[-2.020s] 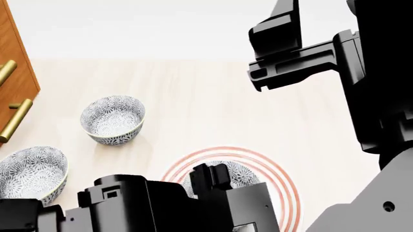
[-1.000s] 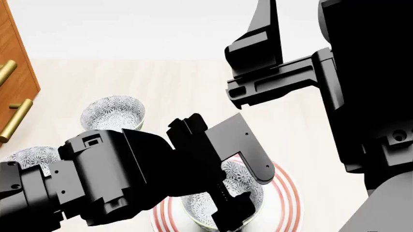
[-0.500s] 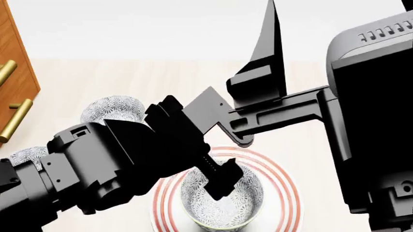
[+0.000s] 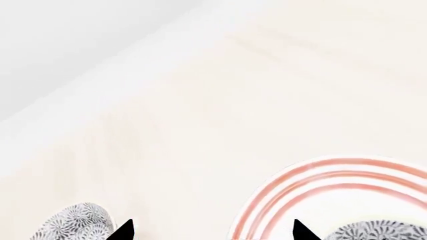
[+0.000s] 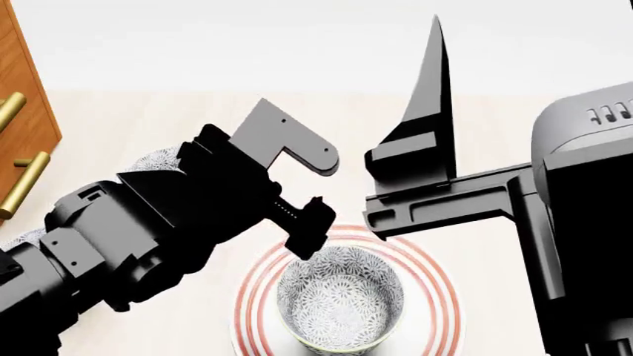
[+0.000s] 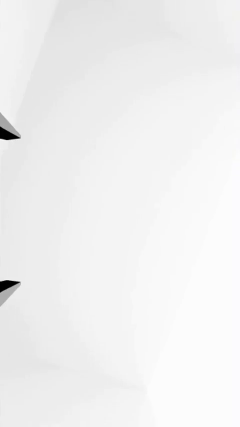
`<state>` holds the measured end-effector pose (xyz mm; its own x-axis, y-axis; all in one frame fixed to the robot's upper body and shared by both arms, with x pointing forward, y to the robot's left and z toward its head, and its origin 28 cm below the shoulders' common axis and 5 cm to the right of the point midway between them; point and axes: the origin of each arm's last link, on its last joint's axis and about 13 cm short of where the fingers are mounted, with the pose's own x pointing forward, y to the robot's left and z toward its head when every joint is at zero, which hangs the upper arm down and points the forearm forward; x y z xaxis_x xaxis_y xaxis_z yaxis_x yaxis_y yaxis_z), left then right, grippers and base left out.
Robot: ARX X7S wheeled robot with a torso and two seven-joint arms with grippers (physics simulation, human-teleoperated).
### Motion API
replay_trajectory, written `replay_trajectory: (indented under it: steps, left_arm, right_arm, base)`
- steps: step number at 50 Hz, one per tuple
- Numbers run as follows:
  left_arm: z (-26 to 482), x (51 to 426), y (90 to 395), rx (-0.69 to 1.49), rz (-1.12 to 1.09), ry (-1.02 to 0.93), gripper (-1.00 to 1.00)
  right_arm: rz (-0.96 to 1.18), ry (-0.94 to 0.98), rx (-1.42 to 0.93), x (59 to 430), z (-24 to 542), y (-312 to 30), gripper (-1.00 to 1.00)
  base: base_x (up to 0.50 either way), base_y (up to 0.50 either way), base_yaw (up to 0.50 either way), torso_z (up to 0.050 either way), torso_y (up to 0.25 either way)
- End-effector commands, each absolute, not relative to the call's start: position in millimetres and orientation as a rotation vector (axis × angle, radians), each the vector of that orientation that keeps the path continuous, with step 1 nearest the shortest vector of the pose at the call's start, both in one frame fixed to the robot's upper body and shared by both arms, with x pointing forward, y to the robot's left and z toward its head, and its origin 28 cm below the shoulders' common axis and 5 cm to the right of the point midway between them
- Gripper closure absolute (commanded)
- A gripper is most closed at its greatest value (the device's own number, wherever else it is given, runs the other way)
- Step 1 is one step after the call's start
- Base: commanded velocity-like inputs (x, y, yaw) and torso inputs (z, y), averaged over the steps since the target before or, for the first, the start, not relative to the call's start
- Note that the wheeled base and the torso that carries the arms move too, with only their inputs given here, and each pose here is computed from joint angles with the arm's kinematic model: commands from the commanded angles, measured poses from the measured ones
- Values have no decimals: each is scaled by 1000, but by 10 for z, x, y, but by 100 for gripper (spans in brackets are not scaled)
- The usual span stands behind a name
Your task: Put the bowl at the front on the plate.
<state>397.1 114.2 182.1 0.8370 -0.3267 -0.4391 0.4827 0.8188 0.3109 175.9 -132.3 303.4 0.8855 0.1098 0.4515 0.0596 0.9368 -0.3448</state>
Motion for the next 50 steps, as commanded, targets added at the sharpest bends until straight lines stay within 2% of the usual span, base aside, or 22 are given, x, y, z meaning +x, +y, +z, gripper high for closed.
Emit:
replay_trajectory:
  steps: [1, 5, 13, 15, 16, 39, 50]
  left_arm:
    - [1840, 4051, 1238, 348, -363, 346, -100]
    - [1916, 4075, 1249, 260, -321, 345, -100]
    - [1898, 4089, 1269, 234, -292, 260, -100]
    - [1919, 4034, 1280, 184, -311, 302, -100]
    - [1922, 3988, 1285, 201, -311, 249, -100]
    - [2053, 3492, 1421, -12, -311, 35, -100]
    - [2072, 3201, 1473, -100, -319, -20, -100]
  right_arm:
    - [21, -487, -354, 1740, 3000, -1329, -100]
    - [21, -491, -349, 1749, 2986, -1328, -100]
    - [10, -481, -340, 1778, 2940, -1343, -100]
    - [11, -476, -339, 1793, 2920, -1340, -100]
    - [10, -475, -342, 1800, 2917, -1339, -100]
    - [6, -478, -341, 1847, 2881, -1291, -100]
    - [-16, -452, -352, 1790, 2799, -1308, -100]
  base:
    - [0, 0, 0, 0, 0]
    - [0, 0, 0, 0, 0]
    - [0, 0, 0, 0, 0]
    - [0, 0, 0, 0, 0]
    - [0, 0, 0, 0, 0]
    - [0, 0, 0, 0, 0]
    - [0, 0, 0, 0, 0]
